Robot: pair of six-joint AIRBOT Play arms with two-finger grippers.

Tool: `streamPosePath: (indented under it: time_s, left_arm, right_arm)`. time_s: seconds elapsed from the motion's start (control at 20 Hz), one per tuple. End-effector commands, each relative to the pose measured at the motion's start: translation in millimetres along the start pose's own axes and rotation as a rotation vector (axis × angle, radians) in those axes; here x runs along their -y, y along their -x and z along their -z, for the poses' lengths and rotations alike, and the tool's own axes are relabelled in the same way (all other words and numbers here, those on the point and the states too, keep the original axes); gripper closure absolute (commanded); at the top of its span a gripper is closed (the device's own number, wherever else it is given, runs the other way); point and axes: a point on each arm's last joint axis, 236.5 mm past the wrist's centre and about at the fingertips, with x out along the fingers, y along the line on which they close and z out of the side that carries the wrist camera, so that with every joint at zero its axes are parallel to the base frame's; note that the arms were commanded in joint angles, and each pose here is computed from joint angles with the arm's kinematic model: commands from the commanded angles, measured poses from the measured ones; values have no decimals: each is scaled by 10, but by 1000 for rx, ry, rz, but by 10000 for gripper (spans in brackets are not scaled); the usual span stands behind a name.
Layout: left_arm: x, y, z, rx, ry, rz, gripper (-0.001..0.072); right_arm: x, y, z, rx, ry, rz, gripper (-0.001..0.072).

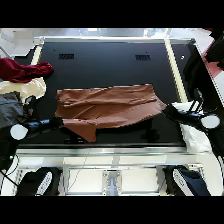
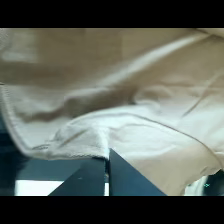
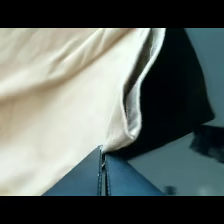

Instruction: Fold the shirts.

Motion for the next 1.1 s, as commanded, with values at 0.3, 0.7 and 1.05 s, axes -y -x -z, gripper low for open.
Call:
streamPosePath:
  time_s: [0.3,0.7,1.05]
  left_arm:
    - [-19,470,-820,26,-294,-142,703]
    - [-158,-568,-1566,-81,-328,-214,701]
    - [-233,-1332,-1801,-103,-304,-212,702]
  right_arm:
    - [-289,292,-193,-7,213,-5,704]
    - [-31,-779,-462,-116,202,77,704]
    - [263,-1209,-463,-122,133,130,704]
